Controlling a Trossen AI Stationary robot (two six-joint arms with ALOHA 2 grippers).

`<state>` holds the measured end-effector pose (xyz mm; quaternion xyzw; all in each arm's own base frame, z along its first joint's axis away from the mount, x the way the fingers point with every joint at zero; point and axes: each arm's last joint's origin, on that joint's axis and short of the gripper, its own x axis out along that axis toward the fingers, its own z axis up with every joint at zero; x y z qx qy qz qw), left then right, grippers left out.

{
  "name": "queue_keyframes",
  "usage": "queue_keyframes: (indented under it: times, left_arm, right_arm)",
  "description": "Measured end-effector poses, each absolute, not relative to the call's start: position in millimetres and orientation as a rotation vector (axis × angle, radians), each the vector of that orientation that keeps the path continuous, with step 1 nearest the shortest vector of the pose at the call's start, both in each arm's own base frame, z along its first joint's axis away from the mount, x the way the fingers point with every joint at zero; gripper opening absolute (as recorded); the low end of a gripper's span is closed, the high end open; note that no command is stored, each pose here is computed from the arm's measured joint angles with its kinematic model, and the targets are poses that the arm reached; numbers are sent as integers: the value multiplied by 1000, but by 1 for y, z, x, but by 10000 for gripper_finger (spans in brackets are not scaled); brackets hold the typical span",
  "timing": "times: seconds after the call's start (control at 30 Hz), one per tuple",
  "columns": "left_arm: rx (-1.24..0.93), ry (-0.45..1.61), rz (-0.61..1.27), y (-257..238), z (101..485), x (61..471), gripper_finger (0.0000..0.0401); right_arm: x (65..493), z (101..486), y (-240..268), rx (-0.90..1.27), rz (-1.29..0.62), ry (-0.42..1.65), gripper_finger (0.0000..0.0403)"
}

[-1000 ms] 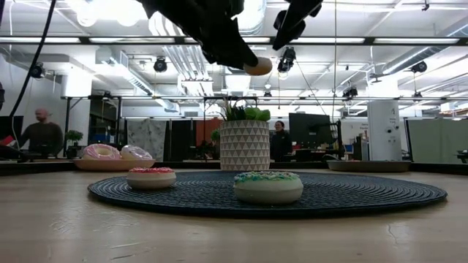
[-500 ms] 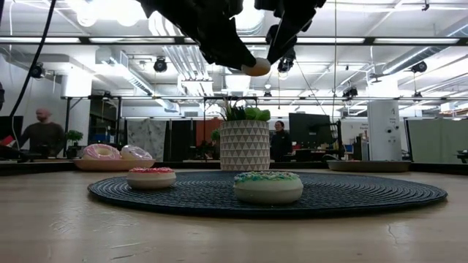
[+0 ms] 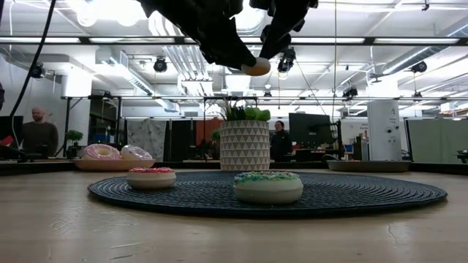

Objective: Pick & Place donuts
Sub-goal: Put the small white donut on the gray plate

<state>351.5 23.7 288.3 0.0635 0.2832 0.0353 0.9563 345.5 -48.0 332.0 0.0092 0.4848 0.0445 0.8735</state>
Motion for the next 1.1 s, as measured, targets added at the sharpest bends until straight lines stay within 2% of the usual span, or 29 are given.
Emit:
queue_keyframes:
  times: [1.1]
  left_arm:
    - [127, 572, 71, 24, 289, 352, 181]
  right_arm:
    - [349, 317, -51, 19, 88, 1006, 302]
